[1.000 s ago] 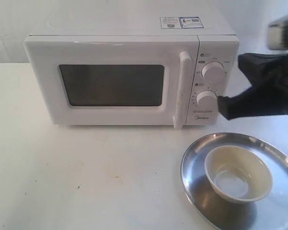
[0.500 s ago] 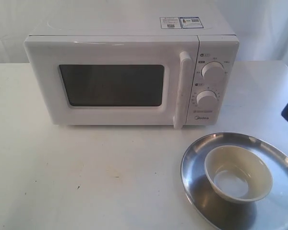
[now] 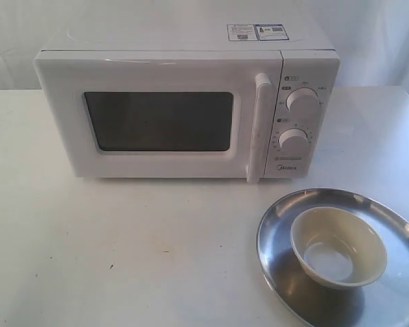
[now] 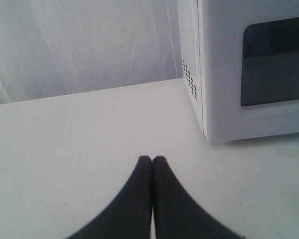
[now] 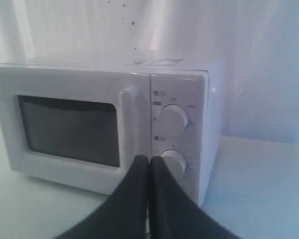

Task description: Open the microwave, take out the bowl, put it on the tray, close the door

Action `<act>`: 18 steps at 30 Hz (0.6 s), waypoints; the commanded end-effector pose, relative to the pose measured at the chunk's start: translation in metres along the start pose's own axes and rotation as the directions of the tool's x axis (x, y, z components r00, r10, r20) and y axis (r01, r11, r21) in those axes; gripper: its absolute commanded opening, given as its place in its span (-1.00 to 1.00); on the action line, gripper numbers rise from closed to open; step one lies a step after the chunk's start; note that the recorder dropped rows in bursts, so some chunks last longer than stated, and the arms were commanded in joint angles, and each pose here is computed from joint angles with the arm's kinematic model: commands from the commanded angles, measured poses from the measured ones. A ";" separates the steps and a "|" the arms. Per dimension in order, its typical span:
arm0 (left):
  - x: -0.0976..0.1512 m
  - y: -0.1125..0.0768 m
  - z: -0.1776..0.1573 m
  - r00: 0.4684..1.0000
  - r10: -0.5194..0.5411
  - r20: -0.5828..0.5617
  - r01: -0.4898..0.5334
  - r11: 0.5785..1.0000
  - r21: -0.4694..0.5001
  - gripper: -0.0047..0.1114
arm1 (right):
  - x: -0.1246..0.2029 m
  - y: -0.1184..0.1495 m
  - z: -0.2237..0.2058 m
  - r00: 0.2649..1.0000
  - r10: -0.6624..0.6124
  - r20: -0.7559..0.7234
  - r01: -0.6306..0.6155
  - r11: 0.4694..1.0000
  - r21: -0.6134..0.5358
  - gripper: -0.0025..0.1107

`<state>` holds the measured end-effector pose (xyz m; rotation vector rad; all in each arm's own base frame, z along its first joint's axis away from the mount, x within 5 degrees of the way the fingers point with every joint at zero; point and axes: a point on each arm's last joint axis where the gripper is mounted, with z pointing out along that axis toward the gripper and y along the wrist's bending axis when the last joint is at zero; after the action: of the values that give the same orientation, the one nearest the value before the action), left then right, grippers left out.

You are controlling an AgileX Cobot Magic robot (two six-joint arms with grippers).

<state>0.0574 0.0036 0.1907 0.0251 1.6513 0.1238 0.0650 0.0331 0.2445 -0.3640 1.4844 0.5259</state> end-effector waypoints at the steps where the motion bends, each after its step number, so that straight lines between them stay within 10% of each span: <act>1: -0.001 0.000 0.000 1.000 -0.007 0.009 0.007 1.000 0.004 -0.92 | 0.011 -0.012 -0.013 0.998 -0.028 0.063 0.020 0.992 0.124 -0.96; 18: -0.001 0.000 0.000 1.000 -0.007 0.009 0.007 1.000 0.004 -0.92 | 0.026 -0.021 -0.022 0.996 -0.076 0.048 0.056 0.942 0.330 -0.96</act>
<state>0.0574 0.0036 0.1907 0.0251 1.6513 0.1238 0.0588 0.0067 0.2167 -0.1188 1.4705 0.2488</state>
